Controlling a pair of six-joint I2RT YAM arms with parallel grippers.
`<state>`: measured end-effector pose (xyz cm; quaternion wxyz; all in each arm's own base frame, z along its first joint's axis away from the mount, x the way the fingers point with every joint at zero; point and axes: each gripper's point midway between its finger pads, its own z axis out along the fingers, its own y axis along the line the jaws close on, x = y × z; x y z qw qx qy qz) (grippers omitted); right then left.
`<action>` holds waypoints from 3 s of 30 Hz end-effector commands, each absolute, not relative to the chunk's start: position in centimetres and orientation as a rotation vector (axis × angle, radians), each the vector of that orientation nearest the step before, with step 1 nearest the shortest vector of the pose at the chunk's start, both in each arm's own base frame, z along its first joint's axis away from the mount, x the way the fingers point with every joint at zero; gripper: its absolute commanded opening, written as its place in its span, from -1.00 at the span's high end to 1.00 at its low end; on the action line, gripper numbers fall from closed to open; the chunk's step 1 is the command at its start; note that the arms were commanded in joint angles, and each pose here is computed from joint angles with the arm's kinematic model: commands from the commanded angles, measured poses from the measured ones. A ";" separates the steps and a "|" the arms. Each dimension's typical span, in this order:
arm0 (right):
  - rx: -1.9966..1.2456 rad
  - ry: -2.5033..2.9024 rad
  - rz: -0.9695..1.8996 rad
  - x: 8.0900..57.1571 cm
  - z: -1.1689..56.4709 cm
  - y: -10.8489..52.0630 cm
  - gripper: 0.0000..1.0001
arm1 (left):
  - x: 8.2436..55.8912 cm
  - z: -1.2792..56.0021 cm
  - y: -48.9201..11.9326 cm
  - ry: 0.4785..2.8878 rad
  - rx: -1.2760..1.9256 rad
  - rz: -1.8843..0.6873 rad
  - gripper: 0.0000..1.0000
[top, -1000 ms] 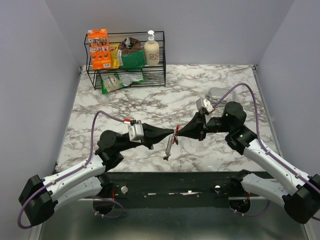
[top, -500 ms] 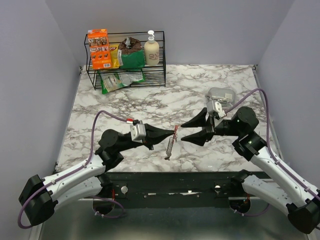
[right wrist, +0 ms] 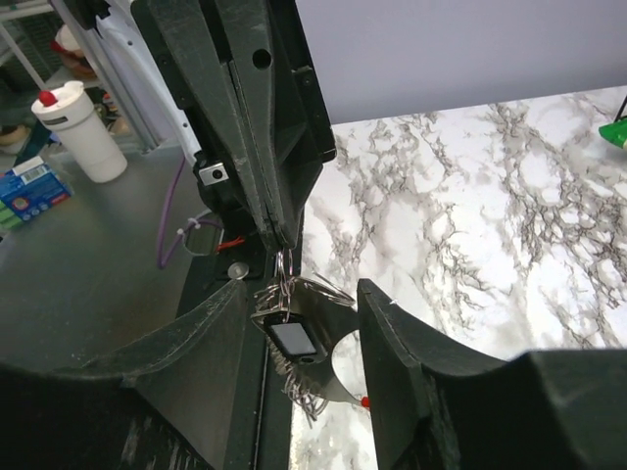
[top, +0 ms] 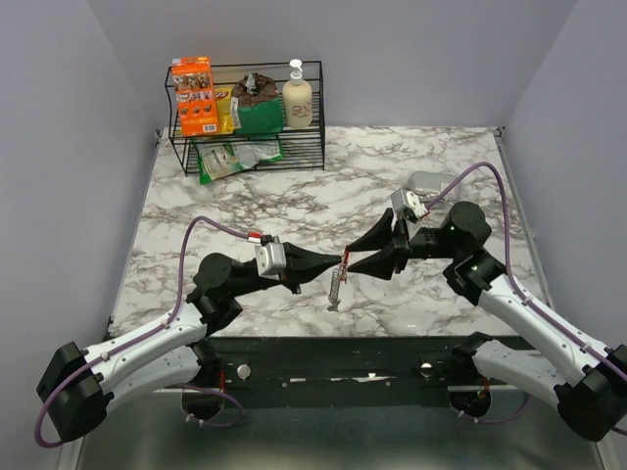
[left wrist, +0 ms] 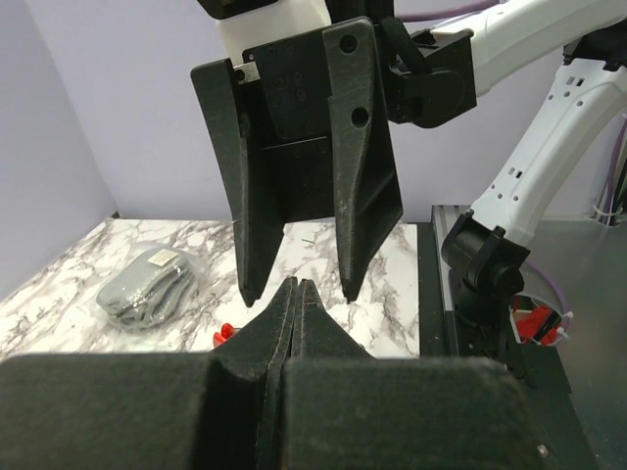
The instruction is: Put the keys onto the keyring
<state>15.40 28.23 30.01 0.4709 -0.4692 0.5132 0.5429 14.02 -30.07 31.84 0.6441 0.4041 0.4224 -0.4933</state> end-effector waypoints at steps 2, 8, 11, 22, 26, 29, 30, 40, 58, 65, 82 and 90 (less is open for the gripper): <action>-1.164 1.213 1.370 14.9 30.5 28.4 -0.02 | 13.5 33.9 -29.9 0.885 0.916 -1.124 1.00; -1.169 1.214 1.403 14.8 30.2 28.7 0.10 | 13.5 33.8 -30.1 0.888 0.920 -1.129 1.00; -1.177 1.232 1.415 14.8 29.7 28.9 0.26 | 13.5 33.8 -30.1 0.887 0.918 -1.128 1.00; -1.176 1.243 1.398 15.1 29.7 29.0 0.99 | 13.5 33.5 -30.0 0.906 0.927 -1.128 1.00; -1.174 1.256 1.379 15.2 29.7 28.9 0.99 | 13.4 32.9 -30.0 0.946 0.955 -1.120 1.00; -1.174 1.263 1.357 15.3 29.9 28.8 0.99 | 13.4 32.2 -29.9 0.985 0.985 -1.104 1.00; -1.177 1.258 1.354 15.3 30.0 28.7 0.99 | 13.2 32.5 -29.7 0.978 0.991 -1.098 1.00; -1.195 1.318 1.273 16.3 29.3 28.6 0.99 | 13.7 30.5 -28.8 1.164 1.143 -0.971 -0.19; -1.220 1.518 1.147 18.1 26.4 27.9 0.99 | 15.2 27.8 -30.9 1.435 1.492 -0.913 -0.14; -1.225 1.520 1.154 18.1 26.3 28.0 0.99 | 16.2 27.2 -31.4 1.451 1.508 -0.873 -0.01; -1.226 1.510 1.166 17.8 26.3 28.0 0.96 | 17.3 26.7 -32.0 1.449 1.485 -0.843 1.00; -1.195 1.478 1.146 17.7 26.8 27.7 0.47 | 16.9 26.7 -31.8 1.384 1.338 -0.894 1.00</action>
